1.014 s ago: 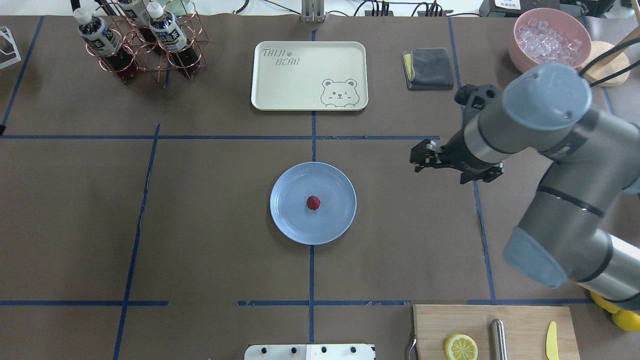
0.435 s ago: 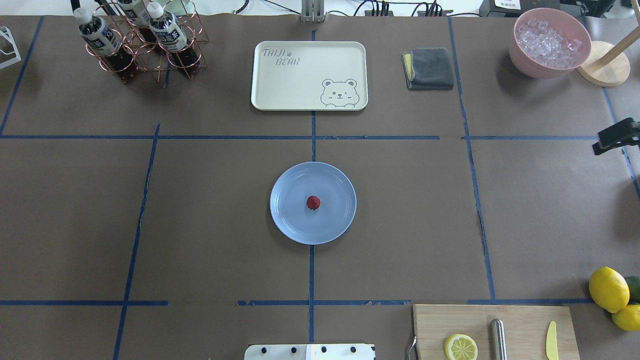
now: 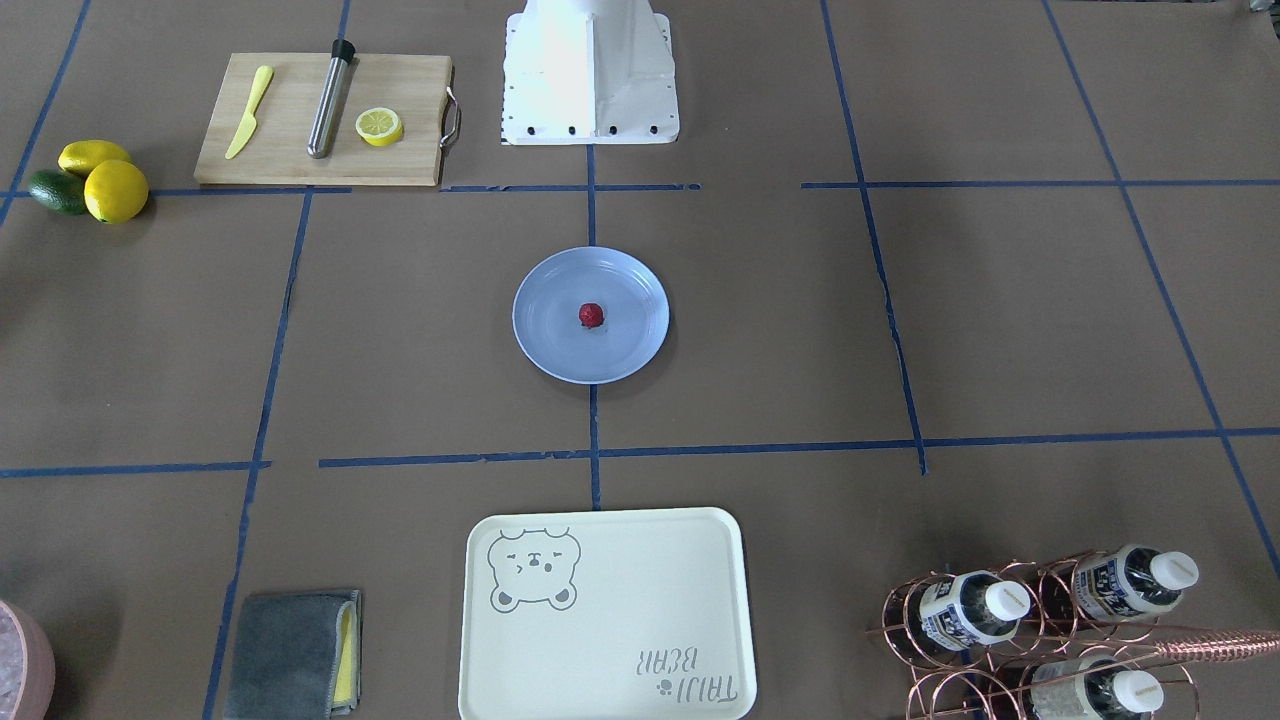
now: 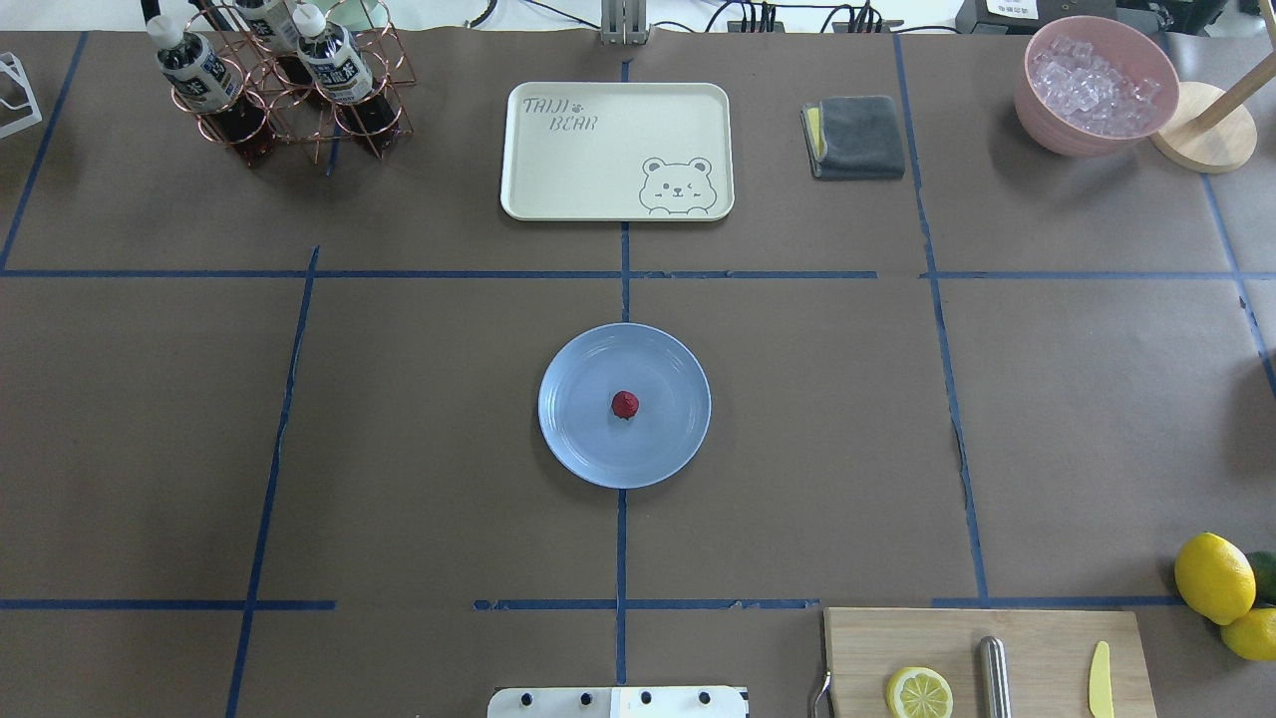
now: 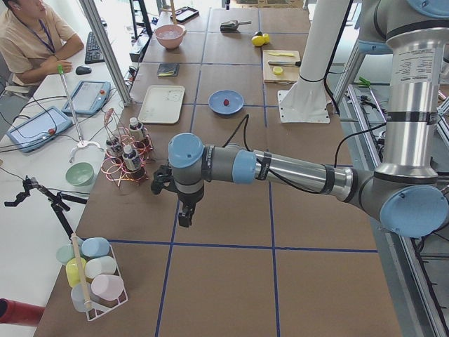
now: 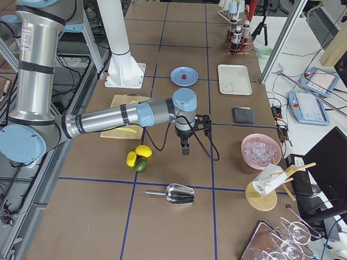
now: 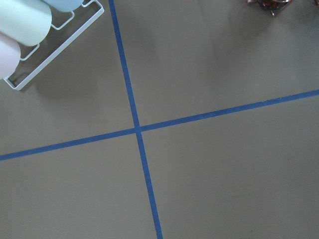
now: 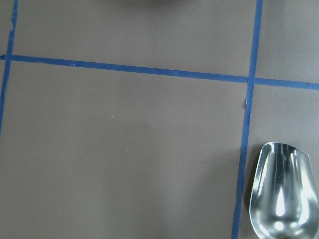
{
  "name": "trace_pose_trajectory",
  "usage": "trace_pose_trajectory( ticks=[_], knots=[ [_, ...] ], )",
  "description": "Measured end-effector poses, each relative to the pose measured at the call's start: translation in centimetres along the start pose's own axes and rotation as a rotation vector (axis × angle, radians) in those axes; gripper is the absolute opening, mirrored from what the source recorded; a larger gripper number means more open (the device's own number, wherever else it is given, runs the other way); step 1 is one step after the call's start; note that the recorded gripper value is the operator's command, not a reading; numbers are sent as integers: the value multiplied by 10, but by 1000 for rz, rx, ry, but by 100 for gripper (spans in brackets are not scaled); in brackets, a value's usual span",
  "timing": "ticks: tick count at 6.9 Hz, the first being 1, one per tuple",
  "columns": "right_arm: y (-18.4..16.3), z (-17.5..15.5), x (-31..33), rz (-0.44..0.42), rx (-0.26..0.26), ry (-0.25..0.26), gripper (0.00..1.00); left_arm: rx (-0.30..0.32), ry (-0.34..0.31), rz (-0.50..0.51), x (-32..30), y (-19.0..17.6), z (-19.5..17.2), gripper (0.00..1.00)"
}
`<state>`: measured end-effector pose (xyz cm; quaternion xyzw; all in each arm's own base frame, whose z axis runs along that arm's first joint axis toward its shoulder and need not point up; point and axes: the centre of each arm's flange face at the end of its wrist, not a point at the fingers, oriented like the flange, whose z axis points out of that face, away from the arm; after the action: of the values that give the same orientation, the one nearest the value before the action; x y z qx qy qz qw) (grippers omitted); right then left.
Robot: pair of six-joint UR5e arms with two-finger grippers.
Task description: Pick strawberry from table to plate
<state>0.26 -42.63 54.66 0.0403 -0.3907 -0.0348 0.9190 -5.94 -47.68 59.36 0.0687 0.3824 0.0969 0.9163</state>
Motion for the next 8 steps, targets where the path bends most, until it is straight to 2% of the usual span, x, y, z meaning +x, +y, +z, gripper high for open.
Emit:
trace_pose_trajectory(
  ticks=[3,6,8],
  knots=[
    [13,12,23,23,-28,-1,100,-32,9,-25,-20,16,25,100],
    [15,19,30,40,-44,-12,100,-44,52,-154,-10,16,25,100],
    [16,22,32,47,-50,-17,100,-34,51,-124,1,29,18,100]
  ],
)
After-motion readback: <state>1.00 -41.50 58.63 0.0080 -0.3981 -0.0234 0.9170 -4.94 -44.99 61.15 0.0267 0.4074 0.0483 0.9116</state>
